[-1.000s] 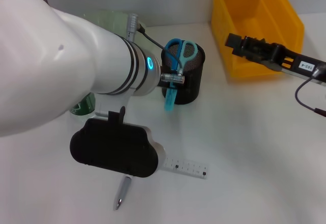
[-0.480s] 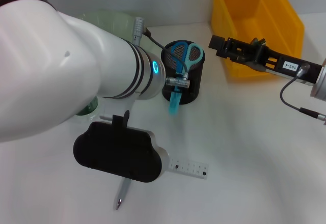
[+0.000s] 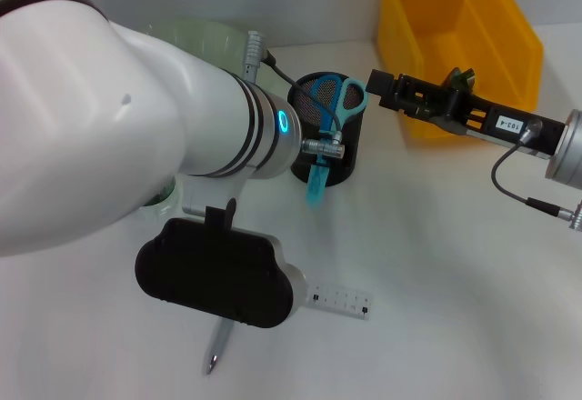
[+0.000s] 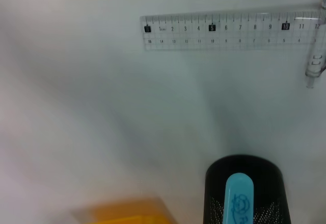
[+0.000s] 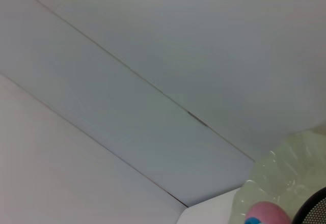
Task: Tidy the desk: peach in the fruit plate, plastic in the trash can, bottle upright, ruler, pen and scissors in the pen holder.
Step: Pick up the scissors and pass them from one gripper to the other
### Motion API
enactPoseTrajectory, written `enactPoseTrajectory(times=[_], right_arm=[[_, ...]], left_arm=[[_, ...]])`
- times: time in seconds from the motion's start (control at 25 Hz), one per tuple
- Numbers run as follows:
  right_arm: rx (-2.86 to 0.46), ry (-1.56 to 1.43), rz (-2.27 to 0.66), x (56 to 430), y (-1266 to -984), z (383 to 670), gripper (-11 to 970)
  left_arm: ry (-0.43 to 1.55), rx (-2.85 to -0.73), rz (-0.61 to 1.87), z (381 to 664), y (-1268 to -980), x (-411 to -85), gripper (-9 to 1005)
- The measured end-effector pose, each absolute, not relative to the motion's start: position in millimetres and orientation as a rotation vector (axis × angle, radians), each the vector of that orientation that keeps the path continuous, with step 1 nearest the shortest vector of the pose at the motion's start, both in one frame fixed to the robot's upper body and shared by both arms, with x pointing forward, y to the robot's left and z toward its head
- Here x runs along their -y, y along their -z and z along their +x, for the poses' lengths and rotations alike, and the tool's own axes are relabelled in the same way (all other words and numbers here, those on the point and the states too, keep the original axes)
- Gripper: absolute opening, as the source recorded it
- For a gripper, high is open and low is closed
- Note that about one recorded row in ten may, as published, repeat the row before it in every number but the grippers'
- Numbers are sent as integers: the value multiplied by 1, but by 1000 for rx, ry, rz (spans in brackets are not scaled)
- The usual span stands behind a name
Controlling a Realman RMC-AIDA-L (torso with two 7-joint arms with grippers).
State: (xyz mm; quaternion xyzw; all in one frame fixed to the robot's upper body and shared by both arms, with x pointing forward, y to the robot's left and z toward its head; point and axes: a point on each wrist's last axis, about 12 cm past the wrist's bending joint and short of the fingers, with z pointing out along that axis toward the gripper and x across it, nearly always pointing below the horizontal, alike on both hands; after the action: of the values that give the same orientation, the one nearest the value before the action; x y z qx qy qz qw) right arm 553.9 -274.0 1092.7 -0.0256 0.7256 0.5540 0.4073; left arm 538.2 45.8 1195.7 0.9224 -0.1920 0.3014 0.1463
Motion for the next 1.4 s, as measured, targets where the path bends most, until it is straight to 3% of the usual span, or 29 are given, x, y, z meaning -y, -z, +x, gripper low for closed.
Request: enactPoseTrajectory(times=[1.4], right_arm=[[-1879, -1360, -117, 255, -1087, 566, 804]], left_arm=[[-872, 565, 2631, 534, -1198, -43, 259]])
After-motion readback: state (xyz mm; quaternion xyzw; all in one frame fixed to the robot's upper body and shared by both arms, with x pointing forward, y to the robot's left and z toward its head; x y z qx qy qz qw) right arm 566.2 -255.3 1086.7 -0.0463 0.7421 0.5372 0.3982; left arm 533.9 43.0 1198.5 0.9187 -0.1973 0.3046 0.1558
